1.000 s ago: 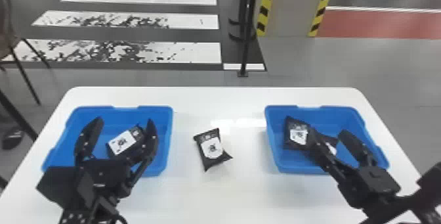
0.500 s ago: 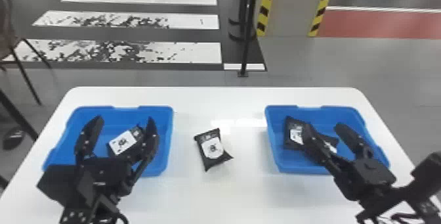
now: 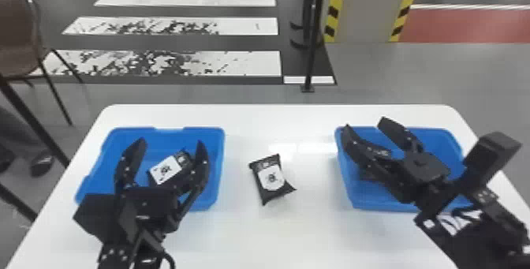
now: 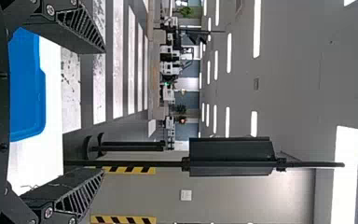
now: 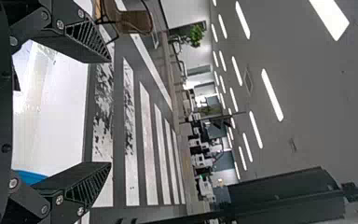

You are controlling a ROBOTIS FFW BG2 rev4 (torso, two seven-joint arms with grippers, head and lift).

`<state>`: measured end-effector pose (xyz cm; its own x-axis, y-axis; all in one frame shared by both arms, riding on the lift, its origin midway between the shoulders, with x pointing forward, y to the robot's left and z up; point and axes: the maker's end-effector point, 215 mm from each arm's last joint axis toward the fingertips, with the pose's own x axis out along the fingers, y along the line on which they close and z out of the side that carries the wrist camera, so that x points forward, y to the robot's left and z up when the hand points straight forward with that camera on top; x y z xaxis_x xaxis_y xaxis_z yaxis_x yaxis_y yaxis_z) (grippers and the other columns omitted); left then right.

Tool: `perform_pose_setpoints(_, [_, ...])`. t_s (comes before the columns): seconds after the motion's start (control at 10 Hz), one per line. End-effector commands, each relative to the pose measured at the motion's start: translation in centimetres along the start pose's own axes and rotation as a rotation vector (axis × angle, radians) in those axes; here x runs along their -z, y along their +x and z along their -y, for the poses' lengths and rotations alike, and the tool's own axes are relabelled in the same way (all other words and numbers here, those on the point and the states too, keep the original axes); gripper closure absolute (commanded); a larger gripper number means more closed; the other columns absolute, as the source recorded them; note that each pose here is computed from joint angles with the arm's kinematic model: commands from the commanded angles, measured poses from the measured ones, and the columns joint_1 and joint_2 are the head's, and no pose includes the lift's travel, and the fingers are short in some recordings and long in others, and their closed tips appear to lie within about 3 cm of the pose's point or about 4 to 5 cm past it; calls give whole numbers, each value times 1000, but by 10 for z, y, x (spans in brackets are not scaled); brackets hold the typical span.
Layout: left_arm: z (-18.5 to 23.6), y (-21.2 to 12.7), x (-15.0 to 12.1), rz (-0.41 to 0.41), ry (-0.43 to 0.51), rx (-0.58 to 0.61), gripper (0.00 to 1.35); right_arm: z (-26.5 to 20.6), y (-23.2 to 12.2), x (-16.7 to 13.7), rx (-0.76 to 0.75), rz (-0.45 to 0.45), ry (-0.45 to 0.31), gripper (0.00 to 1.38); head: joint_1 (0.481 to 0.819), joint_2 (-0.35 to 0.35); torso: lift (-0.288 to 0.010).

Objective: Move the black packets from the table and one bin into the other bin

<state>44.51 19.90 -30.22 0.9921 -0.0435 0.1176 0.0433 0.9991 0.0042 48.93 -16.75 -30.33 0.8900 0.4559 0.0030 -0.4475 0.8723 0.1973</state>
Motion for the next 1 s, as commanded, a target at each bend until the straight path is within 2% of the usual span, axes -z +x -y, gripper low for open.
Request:
perform_pose_setpoints(0.0, [3, 1, 4, -14, -13, 5, 128, -12, 31, 25, -71, -85, 29, 252, 695, 32, -110])
perform_pose_setpoints(0.3, [5, 0, 8, -27, -14, 12, 128, -51, 65, 61, -189, -207, -7, 225, 695, 93, -110])
perform_pose_setpoints(0.5, [8, 1, 11, -37, -15, 21, 128, -67, 85, 95, -259, -346, -82, 202, 695, 134, -110])
perform_pose_setpoints(0.7, [9, 0, 26, -88, -33, 23, 128, -75, 101, 125, -300, -450, -148, 202, 695, 161, -110])
perform_pose_setpoints(0.9, [11, 0, 28, -95, -33, 26, 128, -78, 108, 153, -338, -571, -220, 179, 695, 175, -110])
